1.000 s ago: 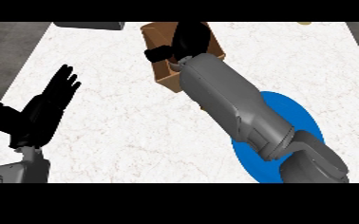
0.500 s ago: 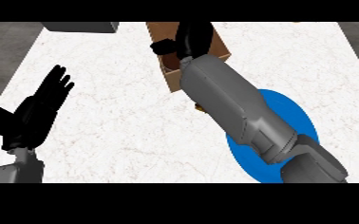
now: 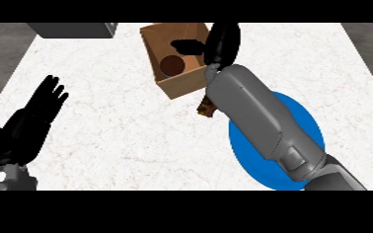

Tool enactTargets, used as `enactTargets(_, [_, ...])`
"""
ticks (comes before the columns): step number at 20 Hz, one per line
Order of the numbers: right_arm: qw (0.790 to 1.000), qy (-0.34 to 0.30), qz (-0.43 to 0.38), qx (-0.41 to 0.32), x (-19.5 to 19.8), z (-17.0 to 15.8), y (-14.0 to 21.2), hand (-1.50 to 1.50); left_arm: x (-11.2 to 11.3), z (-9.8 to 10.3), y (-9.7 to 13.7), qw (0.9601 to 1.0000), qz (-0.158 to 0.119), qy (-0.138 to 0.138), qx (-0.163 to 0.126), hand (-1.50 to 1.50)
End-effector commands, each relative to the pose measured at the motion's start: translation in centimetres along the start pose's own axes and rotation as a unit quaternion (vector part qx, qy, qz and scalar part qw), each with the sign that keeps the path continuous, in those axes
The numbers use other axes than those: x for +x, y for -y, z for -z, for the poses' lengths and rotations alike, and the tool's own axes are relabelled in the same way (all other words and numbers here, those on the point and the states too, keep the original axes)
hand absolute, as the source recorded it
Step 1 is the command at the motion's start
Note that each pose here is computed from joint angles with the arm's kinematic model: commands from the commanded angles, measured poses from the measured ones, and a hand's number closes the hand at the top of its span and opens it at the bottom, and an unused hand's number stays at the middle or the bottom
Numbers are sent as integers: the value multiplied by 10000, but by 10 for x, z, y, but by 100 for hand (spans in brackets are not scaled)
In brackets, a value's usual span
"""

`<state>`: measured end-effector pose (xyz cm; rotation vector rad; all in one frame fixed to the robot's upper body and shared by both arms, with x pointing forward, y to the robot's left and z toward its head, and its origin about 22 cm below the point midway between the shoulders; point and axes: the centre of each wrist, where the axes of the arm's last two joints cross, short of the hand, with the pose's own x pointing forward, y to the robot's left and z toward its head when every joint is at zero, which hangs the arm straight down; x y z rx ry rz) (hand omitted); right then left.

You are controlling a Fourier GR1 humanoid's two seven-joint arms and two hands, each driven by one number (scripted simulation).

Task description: Pick the cupcake from the plate and place it in the cardboard box

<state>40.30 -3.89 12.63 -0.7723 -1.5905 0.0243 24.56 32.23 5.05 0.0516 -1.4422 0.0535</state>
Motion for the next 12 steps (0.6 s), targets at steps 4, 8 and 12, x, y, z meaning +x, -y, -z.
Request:
enactTargets(4, [9997,14,215,66,-46,-22,38,-150,8,-5,4,10000,32,8,25,0])
enactTargets(8, [9993,185,333,61,-44,-15,86,-150,-6,-10,-1,9999,-40,-58,94,0])
enactTargets(12, [9995,214,177,116,-54,-16,87,-150,-10,-9,16,10000,-9,-28,-22,0])
